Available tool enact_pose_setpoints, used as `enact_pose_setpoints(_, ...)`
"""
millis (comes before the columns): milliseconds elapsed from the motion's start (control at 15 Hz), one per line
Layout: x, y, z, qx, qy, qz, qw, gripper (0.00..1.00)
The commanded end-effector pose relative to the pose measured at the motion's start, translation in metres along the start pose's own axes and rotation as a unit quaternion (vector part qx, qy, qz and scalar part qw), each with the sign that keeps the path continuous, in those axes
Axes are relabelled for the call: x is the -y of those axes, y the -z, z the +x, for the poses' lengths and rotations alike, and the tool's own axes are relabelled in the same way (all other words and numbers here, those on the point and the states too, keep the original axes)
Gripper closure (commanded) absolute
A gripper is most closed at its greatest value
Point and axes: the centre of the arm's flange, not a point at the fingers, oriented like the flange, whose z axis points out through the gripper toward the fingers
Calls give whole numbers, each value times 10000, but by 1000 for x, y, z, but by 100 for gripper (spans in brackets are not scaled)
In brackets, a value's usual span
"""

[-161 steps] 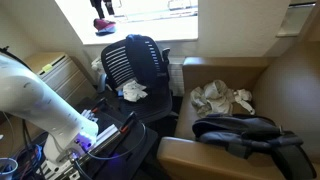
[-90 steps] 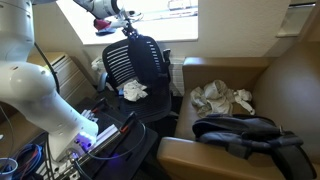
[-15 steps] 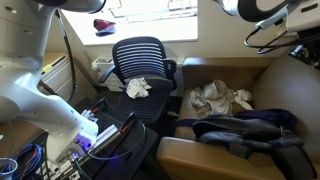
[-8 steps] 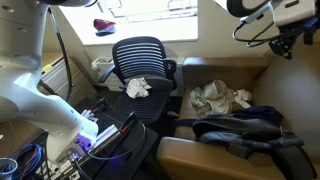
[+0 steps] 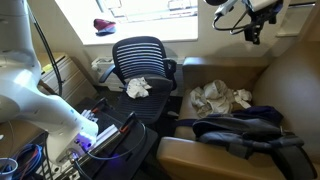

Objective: Pick up the blue cloth on the backrest and place it on the right side of the brown couch, then pick up the cream white pants on the left side of the couch and place it on the backrest then pick up the white cloth on the seat of the chair and place it on the couch then finally pick up the bag and put it on the seat of the chair

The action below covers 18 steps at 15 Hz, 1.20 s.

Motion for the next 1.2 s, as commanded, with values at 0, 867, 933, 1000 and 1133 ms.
enact_pose_setpoints(0,0,-13,-5,258,93,-292,9992,0)
enact_pose_setpoints(867,-52,-99,-161,2320,1472,-1666,9470,0)
enact_pose_setpoints(933,-52,-99,-162,2309,1466,-1658,9475,0)
enact_pose_setpoints(1000,-51,-99,-162,2305,1470,-1655,9476,0)
enact_pose_setpoints(1133,-55,-112,-174,2169,1617,-1907,9436,0)
